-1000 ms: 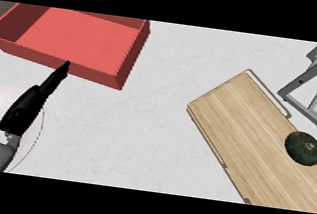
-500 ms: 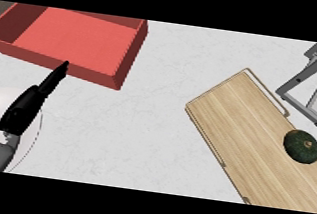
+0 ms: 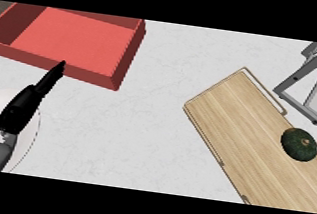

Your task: Pick the eggplant from the tray and place it in the tiered shelf

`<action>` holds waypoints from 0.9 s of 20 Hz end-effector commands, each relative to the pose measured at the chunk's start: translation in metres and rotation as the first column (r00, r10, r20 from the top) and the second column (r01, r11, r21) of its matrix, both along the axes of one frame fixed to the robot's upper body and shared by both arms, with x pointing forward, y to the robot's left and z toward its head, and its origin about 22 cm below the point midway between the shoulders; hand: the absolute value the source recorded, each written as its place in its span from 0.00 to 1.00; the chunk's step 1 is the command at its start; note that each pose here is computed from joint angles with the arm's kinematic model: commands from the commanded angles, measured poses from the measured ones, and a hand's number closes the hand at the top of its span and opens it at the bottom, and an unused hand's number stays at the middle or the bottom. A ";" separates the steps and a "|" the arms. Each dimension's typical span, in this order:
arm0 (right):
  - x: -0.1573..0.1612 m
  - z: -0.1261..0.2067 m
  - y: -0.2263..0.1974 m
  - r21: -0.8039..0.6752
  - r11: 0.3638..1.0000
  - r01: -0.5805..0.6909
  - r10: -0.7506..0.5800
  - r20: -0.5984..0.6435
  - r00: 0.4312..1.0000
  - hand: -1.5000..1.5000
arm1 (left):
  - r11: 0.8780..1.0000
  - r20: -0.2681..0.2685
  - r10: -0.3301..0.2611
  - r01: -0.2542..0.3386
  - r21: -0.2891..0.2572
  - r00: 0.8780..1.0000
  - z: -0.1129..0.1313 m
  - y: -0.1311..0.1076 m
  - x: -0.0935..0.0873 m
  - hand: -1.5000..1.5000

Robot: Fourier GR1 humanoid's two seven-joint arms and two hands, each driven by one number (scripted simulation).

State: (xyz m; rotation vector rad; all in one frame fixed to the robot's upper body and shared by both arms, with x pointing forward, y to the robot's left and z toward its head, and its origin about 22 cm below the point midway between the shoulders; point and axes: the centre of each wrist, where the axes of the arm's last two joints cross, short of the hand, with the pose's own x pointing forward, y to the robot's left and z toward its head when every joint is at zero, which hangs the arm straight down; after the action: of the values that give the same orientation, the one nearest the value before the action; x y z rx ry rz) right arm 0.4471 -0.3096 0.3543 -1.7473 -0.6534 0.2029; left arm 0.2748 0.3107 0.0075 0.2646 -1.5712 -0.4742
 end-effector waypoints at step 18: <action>-0.017 -0.118 -0.073 0.120 0.992 0.028 -0.019 -0.077 0.997 1.00 | 1.000 0.006 0.009 -0.009 -0.006 1.000 0.006 -0.002 -0.007 0.50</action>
State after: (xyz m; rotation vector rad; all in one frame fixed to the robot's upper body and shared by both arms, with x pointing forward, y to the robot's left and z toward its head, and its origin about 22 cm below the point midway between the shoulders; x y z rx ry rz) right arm 0.4280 -0.3803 0.2843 -1.6123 -0.6909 0.1294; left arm 0.2665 0.3096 0.0085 0.2684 -1.5764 -0.4750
